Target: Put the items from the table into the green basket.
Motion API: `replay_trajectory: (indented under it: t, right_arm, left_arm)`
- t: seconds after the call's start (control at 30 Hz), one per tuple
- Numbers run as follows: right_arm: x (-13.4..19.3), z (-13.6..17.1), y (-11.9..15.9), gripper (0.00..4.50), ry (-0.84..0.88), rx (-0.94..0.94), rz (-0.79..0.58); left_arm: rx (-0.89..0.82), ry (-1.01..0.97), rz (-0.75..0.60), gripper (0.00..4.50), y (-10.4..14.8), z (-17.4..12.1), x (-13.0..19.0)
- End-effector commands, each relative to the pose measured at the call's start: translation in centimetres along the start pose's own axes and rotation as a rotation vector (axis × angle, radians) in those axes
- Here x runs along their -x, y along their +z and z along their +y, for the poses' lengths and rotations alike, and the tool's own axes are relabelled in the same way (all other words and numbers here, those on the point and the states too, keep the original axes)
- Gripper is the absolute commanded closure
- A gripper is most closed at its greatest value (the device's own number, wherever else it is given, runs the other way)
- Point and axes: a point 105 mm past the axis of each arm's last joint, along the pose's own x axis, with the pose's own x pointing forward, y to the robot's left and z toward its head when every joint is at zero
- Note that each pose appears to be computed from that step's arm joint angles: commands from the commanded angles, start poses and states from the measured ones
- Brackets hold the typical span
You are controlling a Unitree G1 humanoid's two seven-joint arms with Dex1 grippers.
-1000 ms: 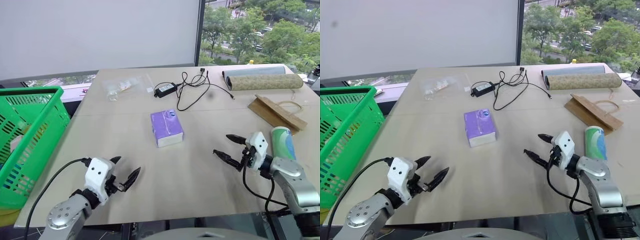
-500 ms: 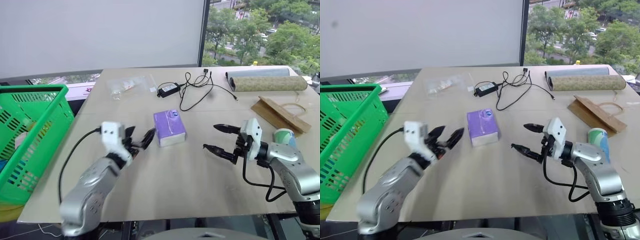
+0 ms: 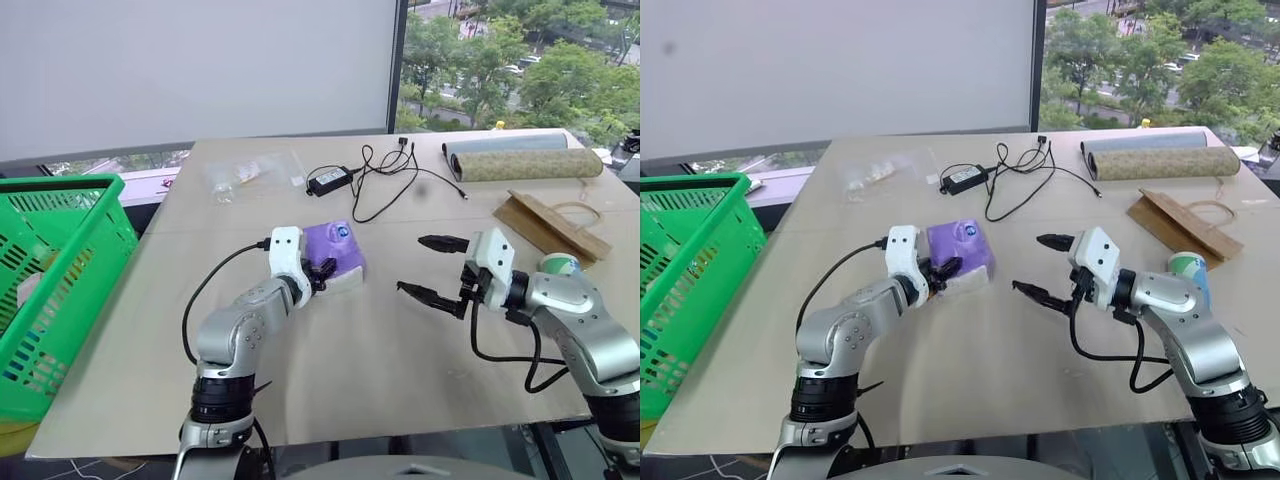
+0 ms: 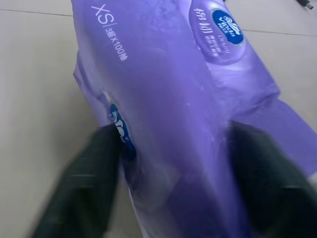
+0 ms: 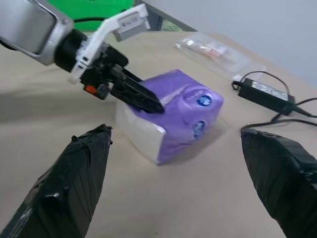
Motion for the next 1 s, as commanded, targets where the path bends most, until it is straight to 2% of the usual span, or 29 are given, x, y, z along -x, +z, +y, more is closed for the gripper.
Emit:
replay_trajectory:
  t: [0.03,0.07,0.1,0.17,0.27,0.4,0.5,0.57,0.63,0.77,0.8,0.87,1.0]
  right_arm:
    - [0.2,-0.4,1.6,0.0,-0.015,0.044,-0.035]
    - [0.2,-0.3,1.6,0.0,-0.011,0.042,-0.037]
    - [0.1,-0.3,1.6,0.0,-0.008,0.041,-0.038]
    - [0.1,-0.3,1.6,0.0,-0.001,0.034,-0.042]
    - [-0.1,-0.2,2.0,0.0,0.012,0.002,-0.07]
    - [-0.7,0.0,3.5,0.0,0.046,-0.062,-0.15]
    - [-1.5,0.7,5.2,0.0,0.105,-0.113,-0.223]
    - [-2.1,1.5,6.7,0.0,0.175,-0.155,-0.282]
    - [-2.5,2.0,7.9,0.0,0.224,-0.18,-0.319]
    - [-2.8,2.5,9.2,0.0,0.302,-0.21,-0.357]
    - [-2.8,2.7,9.5,0.0,0.335,-0.218,-0.369]
    - [-2.7,3.1,10.0,0.0,0.387,-0.233,-0.382]
    - [-2.5,3.3,10.5,0.0,0.431,-0.265,-0.388]
  left_arm:
    - [0.011,0.037,0.067,3.22,-1.7,0.8,-0.1]
    - [0.015,0.042,0.063,3.53,-1.6,0.9,0.0]
    - [0.017,0.045,0.06,4.03,-1.6,1.0,0.0]
    - [0.026,0.058,0.033,4.38,-1.0,1.4,0.0]
    - [0.007,0.104,-0.116,4.38,2.4,2.6,0.6]
    - [-0.062,0.206,-0.348,4.38,8.9,5.3,3.3]
    - [-0.208,0.39,-0.479,4.38,13.8,9.0,7.0]
    - [-0.274,0.559,-0.596,4.38,17.8,12.4,11.6]
    - [-0.362,0.732,-0.624,4.38,19.8,15.4,16.0]
    - [-0.444,0.971,-0.551,4.38,20.2,20.2,21.8]
    - [-0.454,1.063,-0.486,4.38,19.1,22.4,23.9]
    - [-0.459,1.187,-0.411,4.38,17.3,24.7,27.1]
    - [-0.437,1.241,-0.382,4.38,15.5,25.9,29.0]
